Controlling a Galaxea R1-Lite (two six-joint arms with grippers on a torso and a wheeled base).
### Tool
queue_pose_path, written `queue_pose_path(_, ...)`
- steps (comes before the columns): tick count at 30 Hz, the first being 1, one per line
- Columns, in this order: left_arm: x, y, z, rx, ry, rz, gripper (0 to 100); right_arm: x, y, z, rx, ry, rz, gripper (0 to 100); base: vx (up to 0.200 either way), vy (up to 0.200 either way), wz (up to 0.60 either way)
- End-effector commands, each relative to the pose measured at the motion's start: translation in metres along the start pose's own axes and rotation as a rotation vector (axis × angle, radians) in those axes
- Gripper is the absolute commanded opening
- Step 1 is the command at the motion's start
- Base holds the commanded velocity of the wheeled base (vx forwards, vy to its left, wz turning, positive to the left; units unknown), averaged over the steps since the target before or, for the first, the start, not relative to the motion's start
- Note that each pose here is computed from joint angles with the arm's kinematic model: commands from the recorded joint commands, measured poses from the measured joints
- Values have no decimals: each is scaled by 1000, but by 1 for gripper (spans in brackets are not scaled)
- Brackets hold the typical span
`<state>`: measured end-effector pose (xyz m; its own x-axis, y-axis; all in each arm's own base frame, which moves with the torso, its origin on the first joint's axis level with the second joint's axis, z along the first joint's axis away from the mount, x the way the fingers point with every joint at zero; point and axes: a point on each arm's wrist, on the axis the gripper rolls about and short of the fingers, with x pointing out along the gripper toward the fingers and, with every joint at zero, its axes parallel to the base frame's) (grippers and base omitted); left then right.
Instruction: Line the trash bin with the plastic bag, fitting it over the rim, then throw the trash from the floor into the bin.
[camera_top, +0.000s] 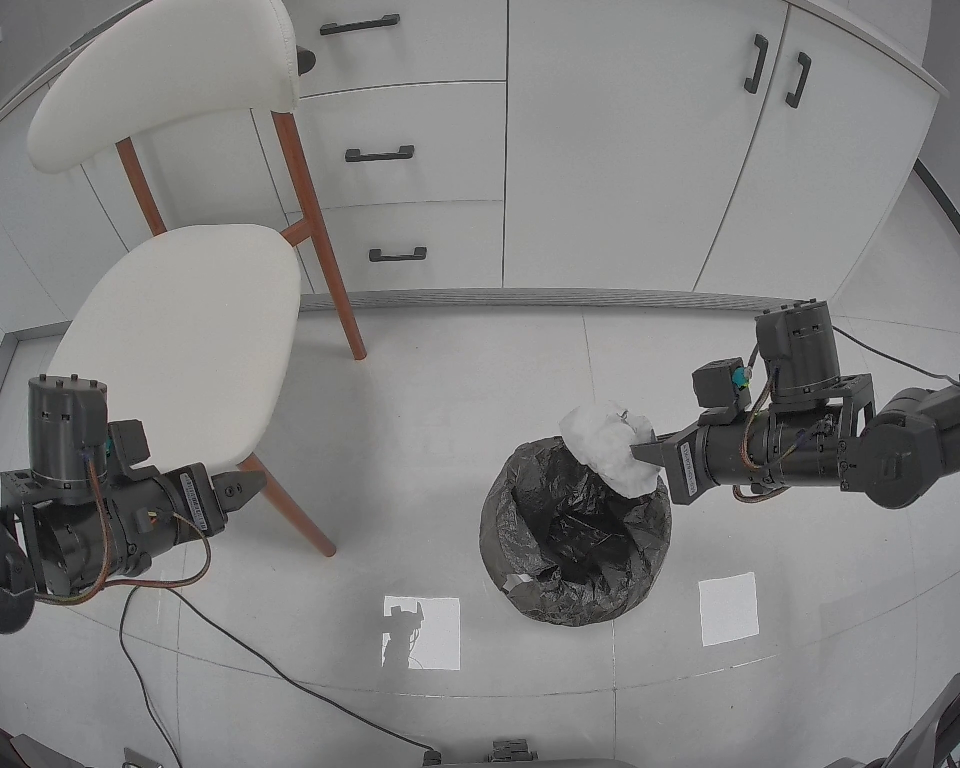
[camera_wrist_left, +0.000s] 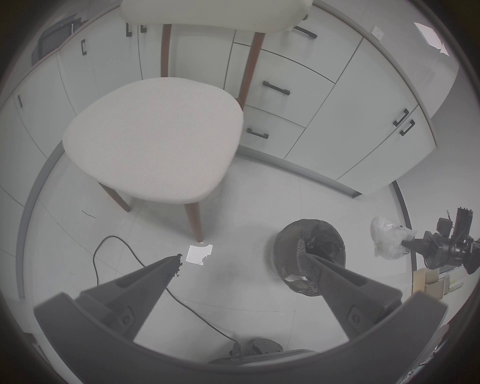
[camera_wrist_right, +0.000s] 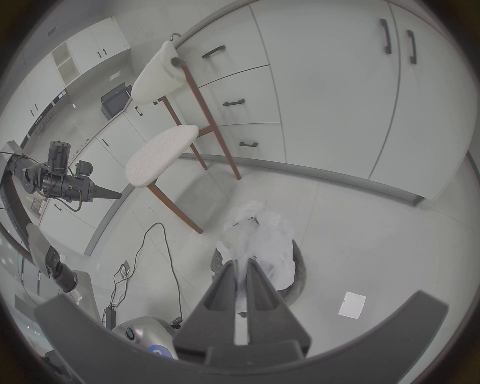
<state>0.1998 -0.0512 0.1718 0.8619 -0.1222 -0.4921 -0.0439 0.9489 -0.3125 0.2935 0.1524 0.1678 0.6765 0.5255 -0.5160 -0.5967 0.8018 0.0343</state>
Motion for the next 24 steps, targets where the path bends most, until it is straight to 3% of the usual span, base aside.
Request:
queue_pose_path(1, 0, 0, 0, -3, 0, 2, 100, 12, -3, -7, 6, 29, -3, 0, 0, 0, 0)
queue_pose_path(2, -1, 0, 0, -3, -1, 1, 100, 14, -4, -8, 8, 29, -4, 100, 0, 0, 0)
queue_pose_path(21, -2, -1, 7, 1, -31, -2, 100, 11, -11, -1, 15, -20, -26, 100, 0, 0, 0)
queue_pose_path(24, -23, -3, 19, 96, -129, -3, 100, -16, -10, 5, 13, -67, -116, 100, 0, 0, 0)
